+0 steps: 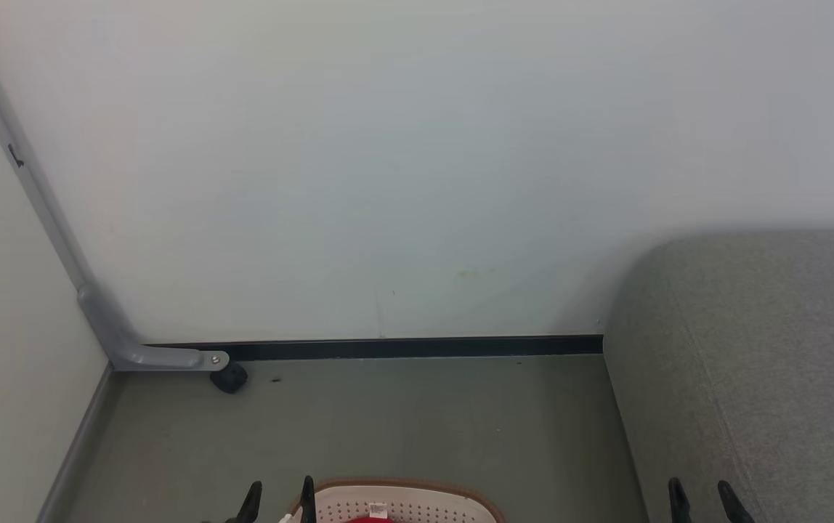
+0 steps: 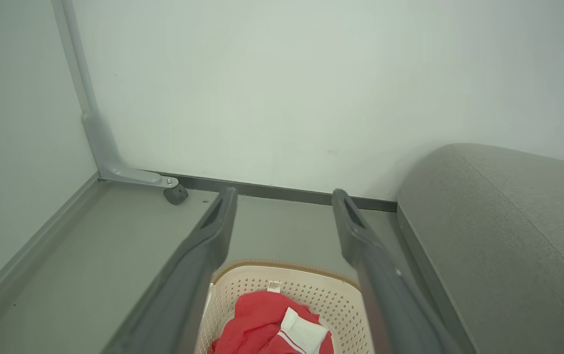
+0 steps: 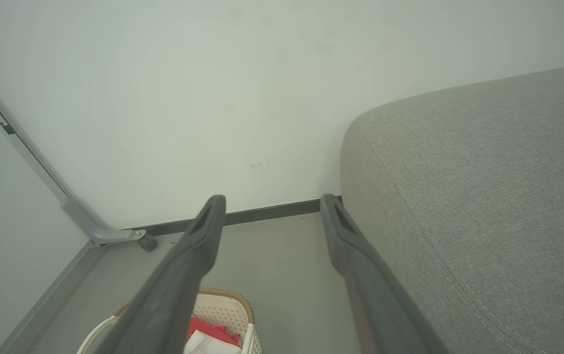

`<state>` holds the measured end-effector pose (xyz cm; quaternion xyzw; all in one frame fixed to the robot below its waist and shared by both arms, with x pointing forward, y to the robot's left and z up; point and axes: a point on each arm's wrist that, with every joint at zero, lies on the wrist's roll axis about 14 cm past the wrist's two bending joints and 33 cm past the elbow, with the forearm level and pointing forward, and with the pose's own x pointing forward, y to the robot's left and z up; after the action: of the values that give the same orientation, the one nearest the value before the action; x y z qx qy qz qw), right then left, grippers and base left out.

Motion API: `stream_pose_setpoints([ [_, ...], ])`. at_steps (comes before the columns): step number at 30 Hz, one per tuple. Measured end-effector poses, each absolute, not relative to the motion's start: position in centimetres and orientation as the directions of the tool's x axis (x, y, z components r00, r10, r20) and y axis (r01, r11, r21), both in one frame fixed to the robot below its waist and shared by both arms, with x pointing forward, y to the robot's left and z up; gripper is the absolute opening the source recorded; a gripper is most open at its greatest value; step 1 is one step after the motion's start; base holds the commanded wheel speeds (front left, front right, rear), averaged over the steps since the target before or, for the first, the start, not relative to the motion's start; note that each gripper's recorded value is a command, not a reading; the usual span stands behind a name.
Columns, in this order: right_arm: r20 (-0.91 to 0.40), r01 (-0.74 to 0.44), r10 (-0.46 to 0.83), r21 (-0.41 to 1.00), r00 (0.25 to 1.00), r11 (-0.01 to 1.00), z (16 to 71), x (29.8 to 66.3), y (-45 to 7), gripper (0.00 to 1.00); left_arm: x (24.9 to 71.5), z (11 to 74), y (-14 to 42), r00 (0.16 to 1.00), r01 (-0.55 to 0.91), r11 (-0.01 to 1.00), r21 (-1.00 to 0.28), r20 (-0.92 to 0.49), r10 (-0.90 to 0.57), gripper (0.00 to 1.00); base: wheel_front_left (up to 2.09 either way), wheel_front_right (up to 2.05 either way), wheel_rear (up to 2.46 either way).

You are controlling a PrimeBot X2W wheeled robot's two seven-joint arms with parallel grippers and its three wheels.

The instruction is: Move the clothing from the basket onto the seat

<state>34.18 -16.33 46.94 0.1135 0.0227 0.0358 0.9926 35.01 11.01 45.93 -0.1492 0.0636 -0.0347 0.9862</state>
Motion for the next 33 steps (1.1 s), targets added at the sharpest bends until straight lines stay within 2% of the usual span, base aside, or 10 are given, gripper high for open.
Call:
stream_pose_setpoints([
  [33, -0.061, -0.056, 0.071, 0.227, 0.996, 0.972, 46.2, 34.4, -16.4, 1.0, 34.7, 44.6, 11.4, 0.984, 0.018, 0.948, -0.319, -0.163, -0.074, 1.0, 0.0, 0.0, 0.0],
])
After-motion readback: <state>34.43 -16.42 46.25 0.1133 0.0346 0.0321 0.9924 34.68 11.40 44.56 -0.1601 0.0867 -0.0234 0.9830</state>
